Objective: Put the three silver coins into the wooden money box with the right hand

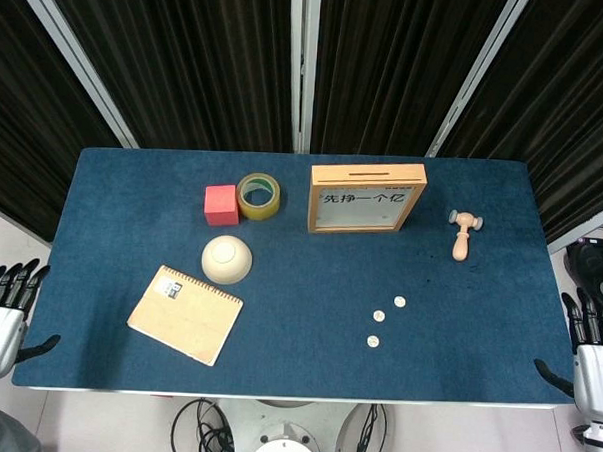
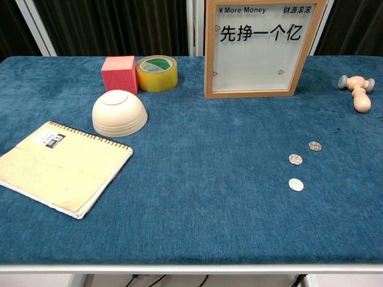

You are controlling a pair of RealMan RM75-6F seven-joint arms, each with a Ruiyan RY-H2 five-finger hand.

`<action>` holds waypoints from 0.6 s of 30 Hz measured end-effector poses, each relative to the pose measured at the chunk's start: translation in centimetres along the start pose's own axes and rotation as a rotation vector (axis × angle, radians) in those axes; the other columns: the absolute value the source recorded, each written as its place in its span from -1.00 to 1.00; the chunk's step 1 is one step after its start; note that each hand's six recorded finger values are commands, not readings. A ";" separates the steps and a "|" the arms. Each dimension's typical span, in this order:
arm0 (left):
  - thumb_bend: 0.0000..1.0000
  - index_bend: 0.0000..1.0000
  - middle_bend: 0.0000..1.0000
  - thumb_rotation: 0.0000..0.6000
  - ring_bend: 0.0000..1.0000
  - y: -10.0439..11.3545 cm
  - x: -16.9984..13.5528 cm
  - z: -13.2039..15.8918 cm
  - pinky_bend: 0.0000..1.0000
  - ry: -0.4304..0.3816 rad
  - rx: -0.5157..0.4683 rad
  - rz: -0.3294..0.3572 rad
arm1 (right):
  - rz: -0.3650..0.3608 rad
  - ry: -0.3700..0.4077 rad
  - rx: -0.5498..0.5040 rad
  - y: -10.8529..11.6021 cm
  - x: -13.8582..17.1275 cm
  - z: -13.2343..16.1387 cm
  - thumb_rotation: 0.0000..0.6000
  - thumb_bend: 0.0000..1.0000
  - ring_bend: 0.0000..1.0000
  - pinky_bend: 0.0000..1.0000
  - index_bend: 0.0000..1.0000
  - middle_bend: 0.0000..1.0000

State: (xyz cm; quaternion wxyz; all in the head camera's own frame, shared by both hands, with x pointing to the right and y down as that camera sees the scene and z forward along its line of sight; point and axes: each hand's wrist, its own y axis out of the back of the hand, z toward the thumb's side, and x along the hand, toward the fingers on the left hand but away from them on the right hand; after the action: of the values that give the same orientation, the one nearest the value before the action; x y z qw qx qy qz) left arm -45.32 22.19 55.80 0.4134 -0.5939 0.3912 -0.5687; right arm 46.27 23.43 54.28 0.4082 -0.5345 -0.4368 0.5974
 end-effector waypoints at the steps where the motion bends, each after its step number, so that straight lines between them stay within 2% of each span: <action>1: -1.00 -0.99 -1.00 1.00 -1.00 0.0 -0.1 0.0 -1.00 0.001 0.001 0.000 | 0.000 0.001 0.000 0.0 0.0 0.0 1.00 -0.92 -1.00 -1.00 -1.00 -1.00; 13: -1.00 -0.99 -1.00 1.00 -1.00 0.2 -0.5 -0.1 -1.00 0.004 -0.016 0.007 | 0.004 0.025 -0.007 0.1 0.0 0.9 1.00 -0.92 -1.00 -1.00 -1.00 -1.00; 18: -1.00 -0.99 -1.00 1.00 -1.00 0.2 -0.4 0.1 -1.00 -0.002 -0.010 0.010 | -0.009 0.071 -0.030 0.2 -0.2 1.5 1.00 -0.88 -1.00 -1.00 -1.00 -1.00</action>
State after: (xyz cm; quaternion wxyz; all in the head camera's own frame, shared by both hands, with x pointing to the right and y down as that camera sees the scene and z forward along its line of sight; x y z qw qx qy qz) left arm -45.21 22.49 55.45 0.4135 -0.5947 0.3965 -0.5641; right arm 44.76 23.01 54.19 0.4180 -0.5594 -0.4332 0.5697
